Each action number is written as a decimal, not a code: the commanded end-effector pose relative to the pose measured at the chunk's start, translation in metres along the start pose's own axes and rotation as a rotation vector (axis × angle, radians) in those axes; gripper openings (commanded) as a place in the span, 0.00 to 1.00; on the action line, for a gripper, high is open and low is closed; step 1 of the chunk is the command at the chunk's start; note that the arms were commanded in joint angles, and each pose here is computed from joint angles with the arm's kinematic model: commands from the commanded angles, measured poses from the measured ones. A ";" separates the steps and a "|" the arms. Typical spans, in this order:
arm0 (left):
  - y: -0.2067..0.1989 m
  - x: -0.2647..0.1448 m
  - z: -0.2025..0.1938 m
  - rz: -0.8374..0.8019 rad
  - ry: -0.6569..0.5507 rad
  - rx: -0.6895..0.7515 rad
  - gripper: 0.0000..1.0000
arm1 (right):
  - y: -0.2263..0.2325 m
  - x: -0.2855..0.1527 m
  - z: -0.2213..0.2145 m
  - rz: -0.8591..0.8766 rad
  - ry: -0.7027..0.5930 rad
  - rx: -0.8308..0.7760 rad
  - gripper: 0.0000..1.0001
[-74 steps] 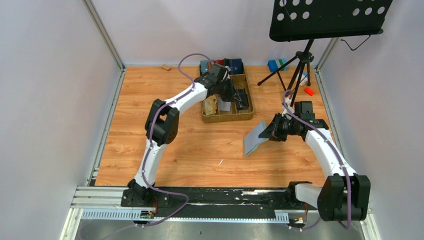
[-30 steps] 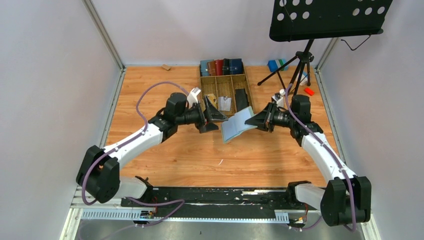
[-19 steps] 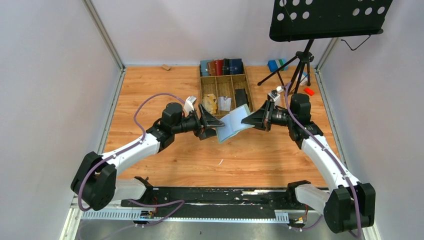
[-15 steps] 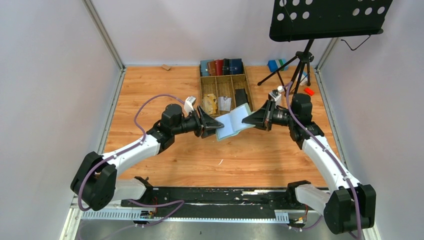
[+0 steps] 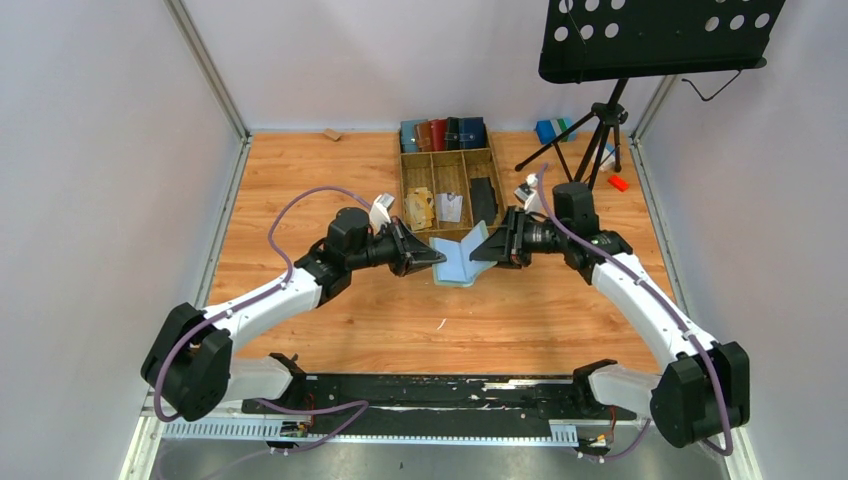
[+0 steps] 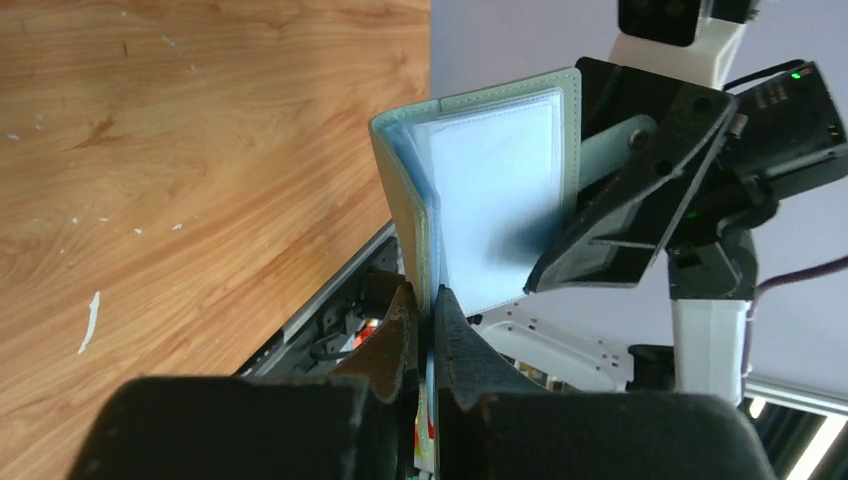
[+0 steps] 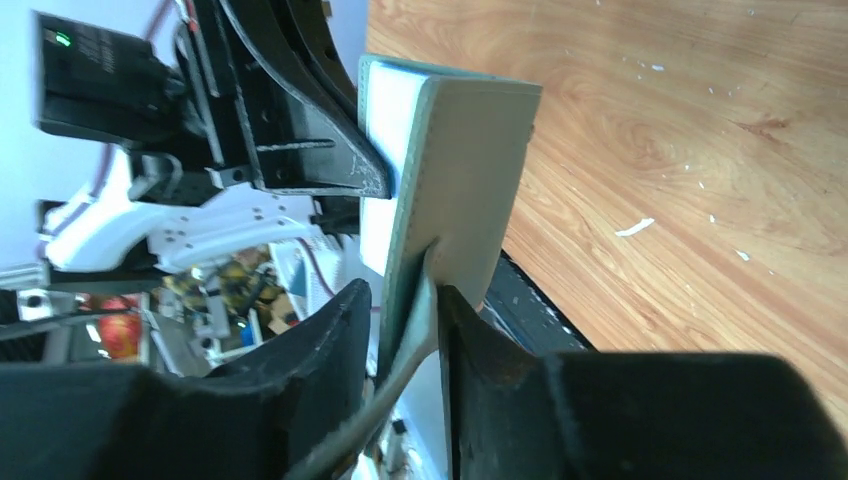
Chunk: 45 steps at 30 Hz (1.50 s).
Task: Take the credit cards out of the card holder
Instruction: Close the card holder at the center of the board.
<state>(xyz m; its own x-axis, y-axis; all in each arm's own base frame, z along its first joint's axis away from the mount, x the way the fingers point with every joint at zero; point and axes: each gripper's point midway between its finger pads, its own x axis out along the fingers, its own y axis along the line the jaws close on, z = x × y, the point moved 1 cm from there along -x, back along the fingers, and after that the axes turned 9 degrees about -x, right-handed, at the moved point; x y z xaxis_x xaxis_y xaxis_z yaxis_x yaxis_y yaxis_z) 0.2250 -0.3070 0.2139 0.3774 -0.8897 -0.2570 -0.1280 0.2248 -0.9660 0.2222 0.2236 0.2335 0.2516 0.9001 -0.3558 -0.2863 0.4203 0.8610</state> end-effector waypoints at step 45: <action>0.107 0.055 -0.035 0.633 0.199 0.243 0.51 | -0.132 -0.018 -0.041 -0.506 0.061 -0.046 0.53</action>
<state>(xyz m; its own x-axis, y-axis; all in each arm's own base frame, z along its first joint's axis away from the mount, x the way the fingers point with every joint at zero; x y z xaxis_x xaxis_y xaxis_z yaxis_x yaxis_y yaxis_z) 0.1993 -0.3116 0.0847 0.1309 -0.4657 -0.8752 -0.0736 0.8758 -0.4770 0.2179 0.1628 0.1212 0.3149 0.6239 -0.7153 -0.1757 0.7789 0.6020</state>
